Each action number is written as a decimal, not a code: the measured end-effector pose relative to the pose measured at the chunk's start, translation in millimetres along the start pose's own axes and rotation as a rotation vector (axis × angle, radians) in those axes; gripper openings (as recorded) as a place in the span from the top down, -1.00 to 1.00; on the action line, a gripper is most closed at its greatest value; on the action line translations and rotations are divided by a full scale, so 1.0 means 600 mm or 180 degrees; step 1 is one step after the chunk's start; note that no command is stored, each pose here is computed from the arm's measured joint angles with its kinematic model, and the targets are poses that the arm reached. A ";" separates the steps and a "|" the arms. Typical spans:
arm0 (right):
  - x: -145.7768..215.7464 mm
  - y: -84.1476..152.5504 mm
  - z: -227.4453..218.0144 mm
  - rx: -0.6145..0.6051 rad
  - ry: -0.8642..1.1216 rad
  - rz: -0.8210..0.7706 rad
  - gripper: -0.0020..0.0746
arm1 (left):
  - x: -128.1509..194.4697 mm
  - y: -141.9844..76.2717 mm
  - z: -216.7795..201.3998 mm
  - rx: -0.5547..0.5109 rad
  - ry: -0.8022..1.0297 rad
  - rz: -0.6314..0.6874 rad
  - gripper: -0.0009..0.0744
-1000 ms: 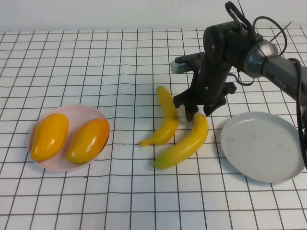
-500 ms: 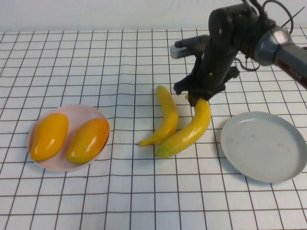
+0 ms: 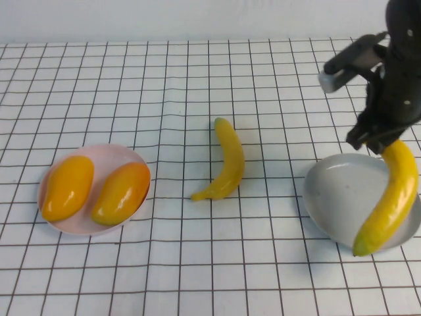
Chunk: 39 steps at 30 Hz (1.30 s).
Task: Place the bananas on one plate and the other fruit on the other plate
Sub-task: Put another type of fruit in the right plate
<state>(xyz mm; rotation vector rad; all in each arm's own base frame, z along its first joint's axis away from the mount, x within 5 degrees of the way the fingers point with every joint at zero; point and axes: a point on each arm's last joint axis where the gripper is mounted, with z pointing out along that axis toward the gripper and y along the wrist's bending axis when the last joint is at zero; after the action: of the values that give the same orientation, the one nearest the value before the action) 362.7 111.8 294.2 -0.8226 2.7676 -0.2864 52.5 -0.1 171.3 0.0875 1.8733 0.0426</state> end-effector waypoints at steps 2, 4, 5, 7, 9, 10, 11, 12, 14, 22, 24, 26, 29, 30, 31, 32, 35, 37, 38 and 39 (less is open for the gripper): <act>0.022 -0.025 0.024 -0.0038 0.0146 0.0150 0.34 | 0.000 0.000 0.000 0.0000 0.0000 0.0000 0.98; 0.034 -0.049 0.043 -0.0098 0.0168 0.0318 0.34 | 0.000 0.000 0.000 0.0000 0.0000 0.0000 0.98; 0.038 -0.061 0.053 -0.0122 0.0165 0.0381 0.34 | 0.000 0.000 0.000 0.0000 0.0000 0.0000 0.98; 0.042 -0.078 0.072 -0.0178 0.0174 0.0398 0.34 | 0.000 0.000 0.000 0.0000 0.0000 0.0000 0.98; 0.041 -0.086 0.091 -0.0217 0.0163 0.0411 0.33 | 0.000 0.000 0.000 0.0000 0.0000 0.0000 0.98; 0.039 -0.088 0.101 -0.0221 0.0160 0.0414 0.29 | 0.000 0.000 0.000 0.0000 0.0000 0.0000 0.98; 0.037 -0.089 0.110 -0.0222 0.0152 0.0403 0.22 | 0.000 0.000 0.000 0.0000 0.0000 0.0000 0.98; 0.034 -0.088 0.118 -0.0234 0.0143 0.0405 0.15 | 0.000 0.000 0.000 0.0000 0.0000 0.0000 0.98; 0.029 -0.087 0.133 -0.0251 0.0115 0.0402 -0.04 | 0.000 0.000 0.000 0.0000 0.0000 0.0000 0.98; 0.009 -0.088 0.114 -0.0335 0.0028 0.0513 -0.19 | 0.000 0.000 0.000 0.0000 0.0000 0.0000 0.98; -0.011 -0.079 0.087 -0.0480 -0.0104 0.0588 -0.17 | 0.000 0.000 0.000 0.0000 0.0000 0.0000 0.98; -0.033 -0.056 0.061 -0.0639 -0.0253 0.0585 -0.15 | 0.000 0.000 0.000 0.0000 0.0000 0.0000 0.98; -0.068 -0.007 0.022 -0.0762 -0.0464 0.0484 -0.14 | 0.000 0.000 0.000 0.0000 0.0000 0.0000 0.98; -0.079 0.009 0.012 -0.0774 -0.0529 0.0430 -0.14 | 0.000 0.000 0.000 0.0000 0.0000 0.0000 0.98; -0.091 0.031 0.004 -0.0801 -0.0585 0.0355 -0.14 | 0.000 0.000 0.000 0.0000 0.0000 0.0000 0.98; -0.103 0.054 -0.001 -0.0828 -0.0630 0.0295 -0.14 | 0.000 0.000 0.000 0.0000 0.0000 0.0000 0.98; -0.137 0.112 -0.002 -0.0850 -0.0698 0.0220 -0.14 | 0.000 0.000 0.000 0.0000 0.0000 0.0000 0.98; -0.157 0.147 0.011 -0.0826 -0.0685 0.0179 -0.14 | 0.000 0.000 0.000 0.0000 0.0000 0.0000 0.98; -0.168 0.161 0.018 -0.0800 -0.0691 0.0172 -0.14 | 0.000 0.000 0.000 0.0000 0.0000 0.0000 0.98; -0.178 0.172 0.027 -0.0789 -0.0687 0.0181 -0.14 | 0.000 0.000 0.000 0.0000 0.0000 0.0000 0.98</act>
<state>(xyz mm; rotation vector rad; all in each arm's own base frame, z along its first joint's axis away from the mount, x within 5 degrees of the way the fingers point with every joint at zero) 401.5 254.2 271.0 -0.7769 2.6477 0.1515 52.5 -0.1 171.3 0.0875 1.8733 0.0426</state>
